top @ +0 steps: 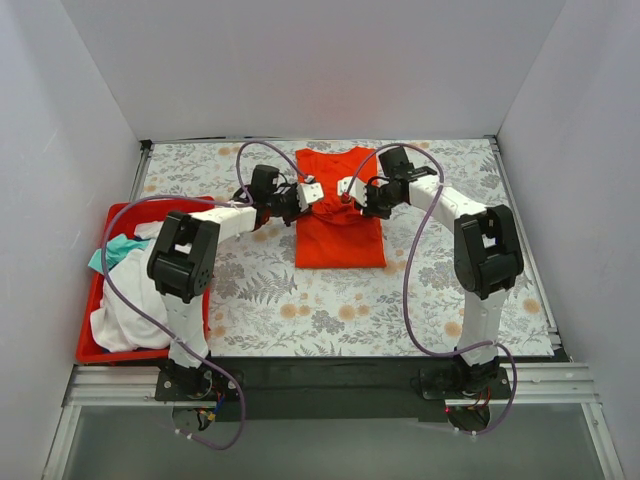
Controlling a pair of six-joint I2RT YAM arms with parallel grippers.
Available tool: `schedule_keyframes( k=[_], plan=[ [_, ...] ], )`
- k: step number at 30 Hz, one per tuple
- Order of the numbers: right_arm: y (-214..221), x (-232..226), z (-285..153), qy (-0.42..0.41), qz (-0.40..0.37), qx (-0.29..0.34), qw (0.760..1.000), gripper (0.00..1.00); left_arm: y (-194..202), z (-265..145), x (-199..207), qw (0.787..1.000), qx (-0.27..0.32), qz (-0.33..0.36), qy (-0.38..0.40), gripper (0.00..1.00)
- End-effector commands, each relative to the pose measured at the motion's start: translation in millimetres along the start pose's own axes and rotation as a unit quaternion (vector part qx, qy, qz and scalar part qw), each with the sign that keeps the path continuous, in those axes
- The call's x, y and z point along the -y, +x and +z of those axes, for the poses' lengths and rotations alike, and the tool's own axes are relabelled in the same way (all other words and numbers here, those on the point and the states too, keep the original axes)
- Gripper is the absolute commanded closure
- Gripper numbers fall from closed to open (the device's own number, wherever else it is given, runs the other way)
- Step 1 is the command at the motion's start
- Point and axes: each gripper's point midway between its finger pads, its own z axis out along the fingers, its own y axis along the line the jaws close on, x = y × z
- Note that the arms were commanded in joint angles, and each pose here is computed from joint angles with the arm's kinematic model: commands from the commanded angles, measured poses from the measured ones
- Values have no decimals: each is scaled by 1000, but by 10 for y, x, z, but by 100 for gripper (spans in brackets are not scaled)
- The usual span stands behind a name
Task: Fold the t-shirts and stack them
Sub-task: Fold the tshirt
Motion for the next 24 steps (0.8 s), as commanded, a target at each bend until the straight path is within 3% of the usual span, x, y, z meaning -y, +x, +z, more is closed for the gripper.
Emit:
schedule_keyframes(
  k=[1,12,14,15,16,18,23,24],
  plan=[
    [-63,299,-12,31,-29,11,999,99,-158,1,-202,999,22,33,-20,100],
    [118,348,90,39,-18,-11,999,99,-50,114,-306,999,17,32,-29,100],
    [157,377,119,43,-9,-18,999,99,8,146,-321,999,10,25,-33,96],
    [185,393,146,44,-3,-22,999,93,22,147,-347,999,5,24,-38,90],
    [167,449,123,53,3,-26,998,76,-2,139,-383,999,6,25,-44,86],
    [113,554,23,71,8,-19,997,66,-80,97,-445,998,10,14,-56,75],
    [-177,834,-436,129,21,8,991,62,-467,-167,-610,996,28,-17,-86,61],
    [-283,848,-611,144,16,15,989,62,-502,-221,-575,994,30,-57,-85,61]
  ],
)
